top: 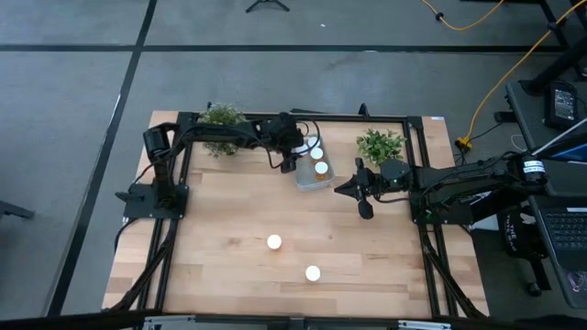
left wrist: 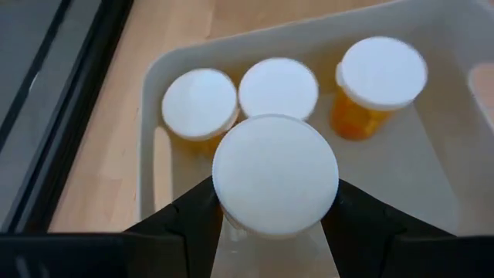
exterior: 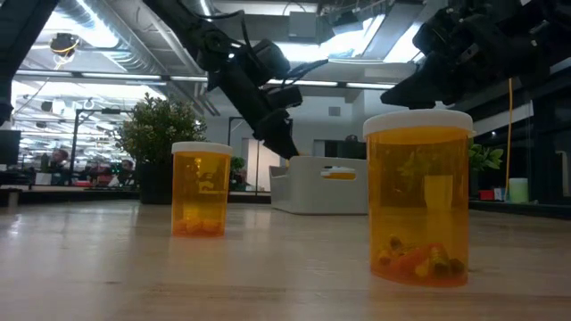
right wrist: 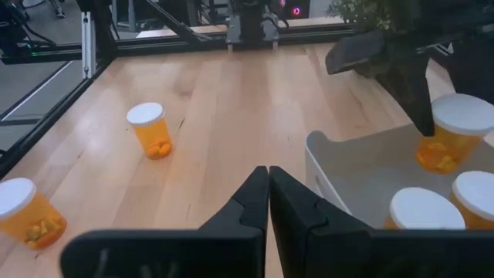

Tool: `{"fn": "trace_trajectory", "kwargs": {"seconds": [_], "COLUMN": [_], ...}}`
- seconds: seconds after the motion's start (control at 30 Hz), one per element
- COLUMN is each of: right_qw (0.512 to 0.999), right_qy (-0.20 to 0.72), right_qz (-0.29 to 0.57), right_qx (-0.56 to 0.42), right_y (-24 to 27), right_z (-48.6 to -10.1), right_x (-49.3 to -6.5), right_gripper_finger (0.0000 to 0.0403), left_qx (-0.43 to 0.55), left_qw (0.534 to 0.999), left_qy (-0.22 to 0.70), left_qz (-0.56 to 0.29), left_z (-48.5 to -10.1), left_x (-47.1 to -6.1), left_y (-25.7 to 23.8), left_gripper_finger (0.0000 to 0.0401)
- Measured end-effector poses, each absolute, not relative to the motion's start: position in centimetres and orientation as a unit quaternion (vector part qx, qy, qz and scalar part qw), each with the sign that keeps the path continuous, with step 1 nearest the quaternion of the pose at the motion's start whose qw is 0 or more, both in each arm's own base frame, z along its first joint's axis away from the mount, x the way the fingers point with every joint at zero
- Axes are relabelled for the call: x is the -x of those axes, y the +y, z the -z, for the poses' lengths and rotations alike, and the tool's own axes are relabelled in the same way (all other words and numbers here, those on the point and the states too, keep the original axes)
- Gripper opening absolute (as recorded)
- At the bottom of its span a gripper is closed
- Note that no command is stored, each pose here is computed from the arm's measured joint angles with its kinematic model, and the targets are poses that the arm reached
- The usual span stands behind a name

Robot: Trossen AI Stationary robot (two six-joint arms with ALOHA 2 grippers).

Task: Pick and place pill bottles into a basket
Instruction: Put the orange pill bottle into the gray bin

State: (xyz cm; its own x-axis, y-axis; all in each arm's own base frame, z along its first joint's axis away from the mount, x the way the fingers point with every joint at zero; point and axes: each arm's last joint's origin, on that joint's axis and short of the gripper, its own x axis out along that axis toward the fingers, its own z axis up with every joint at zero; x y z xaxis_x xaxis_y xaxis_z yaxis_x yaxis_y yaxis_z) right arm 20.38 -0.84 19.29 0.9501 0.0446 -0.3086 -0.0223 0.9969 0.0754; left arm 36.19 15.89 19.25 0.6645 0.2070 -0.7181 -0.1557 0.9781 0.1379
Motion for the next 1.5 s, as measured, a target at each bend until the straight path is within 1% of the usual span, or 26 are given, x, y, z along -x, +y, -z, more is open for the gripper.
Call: {"fn": "trace_trajectory", "kwargs": {"seconds": [0.27,0.47,0.77,1.5], "right_qw": [0.987,0.987,0.987,0.987], "right_qy": [0.157,0.156,0.155,0.155], "right_qz": [-0.017,-0.017,-0.017,-0.017], "right_qx": [-0.035,-0.034,-0.032,-0.033], "right_y": [-0.84,-0.84,-0.85,-0.85], "right_z": [-19.3,-19.31,-19.32,-19.33], "right_x": [-20.39,-20.39,-20.39,-20.4], "right_gripper_finger": [0.0018,0.0018,0.0018,0.0018], "left_qx": [-0.032,-0.034,-0.042,-0.025], "left_qw": [0.912,0.917,0.914,0.91], "left_qy": [0.396,0.384,0.379,0.382], "left_qz": [-0.102,-0.107,-0.138,-0.158], "left_z": [-19.23,-18.42,-18.58,-18.48], "left_x": [-36.18,-35.86,-35.85,-35.73], "left_y": [15.99,16.06,16.46,16.64], "left_gripper_finger": [0.0191,0.0191,0.0191,0.0191]}}
